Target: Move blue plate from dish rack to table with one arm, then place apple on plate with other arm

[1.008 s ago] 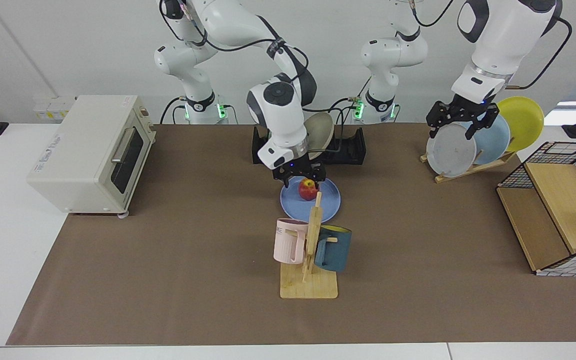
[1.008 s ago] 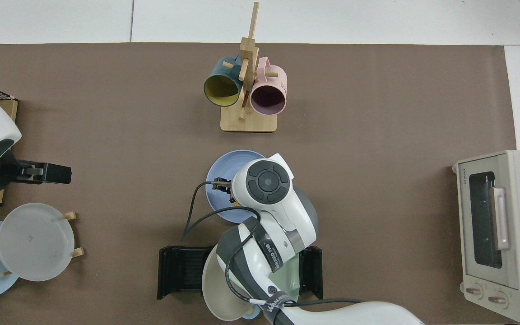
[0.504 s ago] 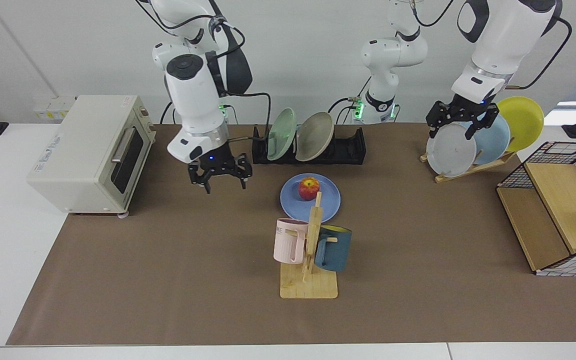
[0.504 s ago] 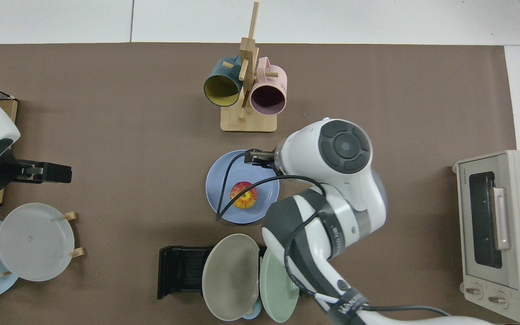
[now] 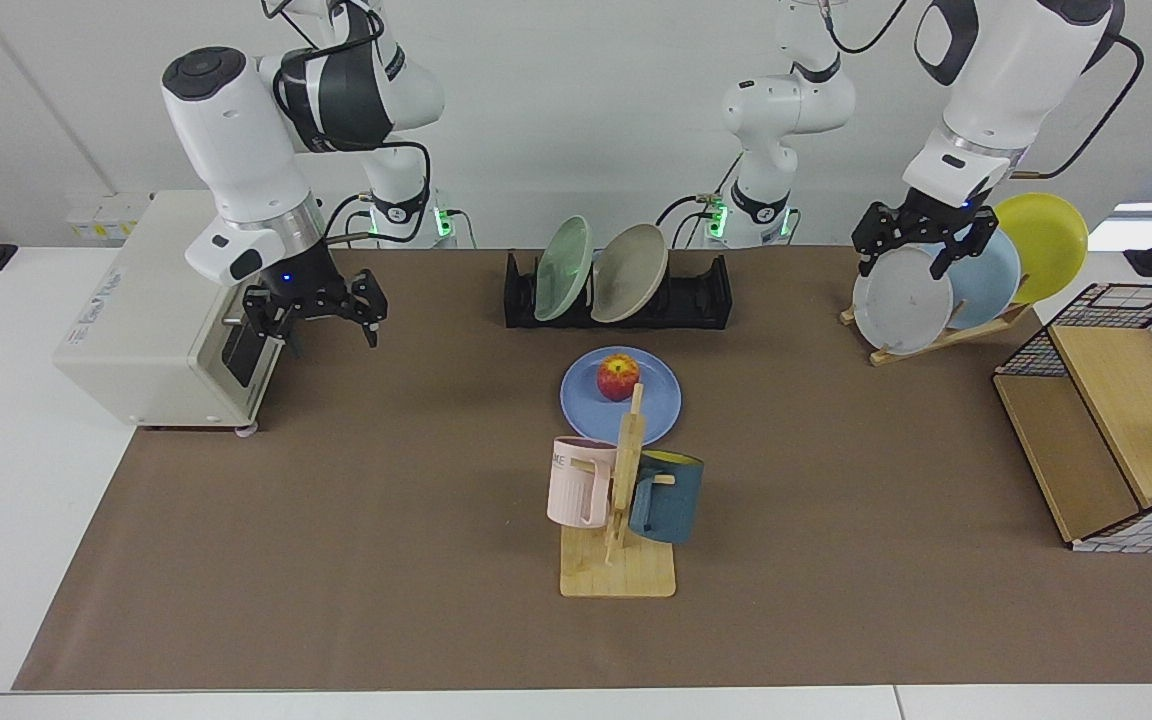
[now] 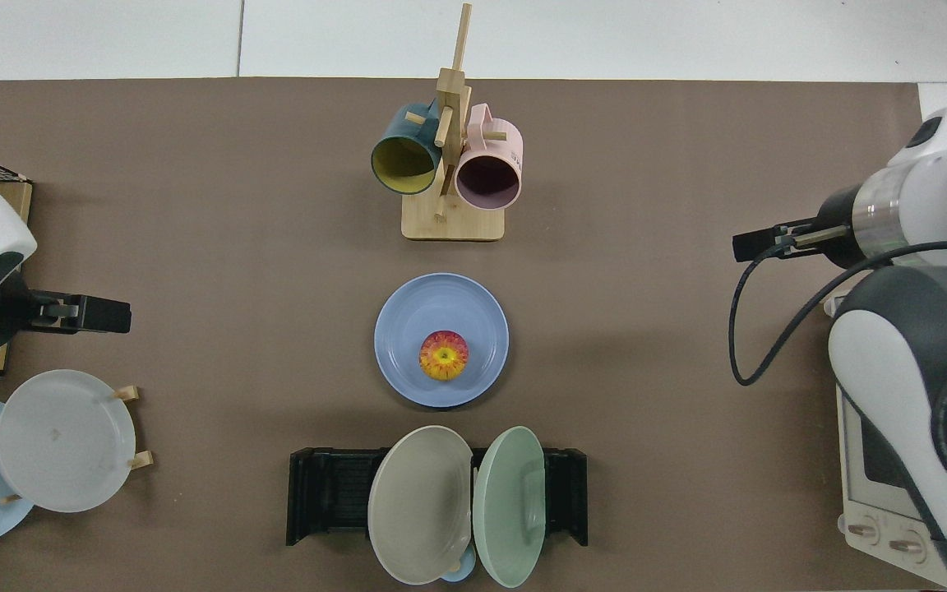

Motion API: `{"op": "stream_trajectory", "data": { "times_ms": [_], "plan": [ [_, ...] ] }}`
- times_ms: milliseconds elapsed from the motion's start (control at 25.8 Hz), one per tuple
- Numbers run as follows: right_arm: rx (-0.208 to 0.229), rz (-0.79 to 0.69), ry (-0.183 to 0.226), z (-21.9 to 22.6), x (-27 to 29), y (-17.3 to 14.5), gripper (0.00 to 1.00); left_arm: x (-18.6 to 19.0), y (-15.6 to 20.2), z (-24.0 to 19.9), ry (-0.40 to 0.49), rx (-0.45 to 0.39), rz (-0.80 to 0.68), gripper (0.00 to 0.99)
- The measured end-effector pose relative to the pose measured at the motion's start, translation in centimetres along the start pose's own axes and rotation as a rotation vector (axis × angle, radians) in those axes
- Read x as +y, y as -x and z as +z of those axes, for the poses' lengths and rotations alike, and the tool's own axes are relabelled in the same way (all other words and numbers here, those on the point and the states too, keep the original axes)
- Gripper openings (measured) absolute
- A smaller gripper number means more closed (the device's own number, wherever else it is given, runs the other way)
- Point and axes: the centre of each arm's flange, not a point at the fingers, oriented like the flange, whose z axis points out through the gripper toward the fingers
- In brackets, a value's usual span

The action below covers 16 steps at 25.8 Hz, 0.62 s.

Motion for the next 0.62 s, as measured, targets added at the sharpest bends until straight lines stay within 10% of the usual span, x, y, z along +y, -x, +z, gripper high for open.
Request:
{"op": "stream_trajectory", "data": {
  "times_ms": [620],
  "plan": [
    [-0.054,0.155,0.012,-1.9,0.5,1.0,1.00,0.0,0.0,0.0,0.000,0.000,0.000,0.991]
  ]
}}
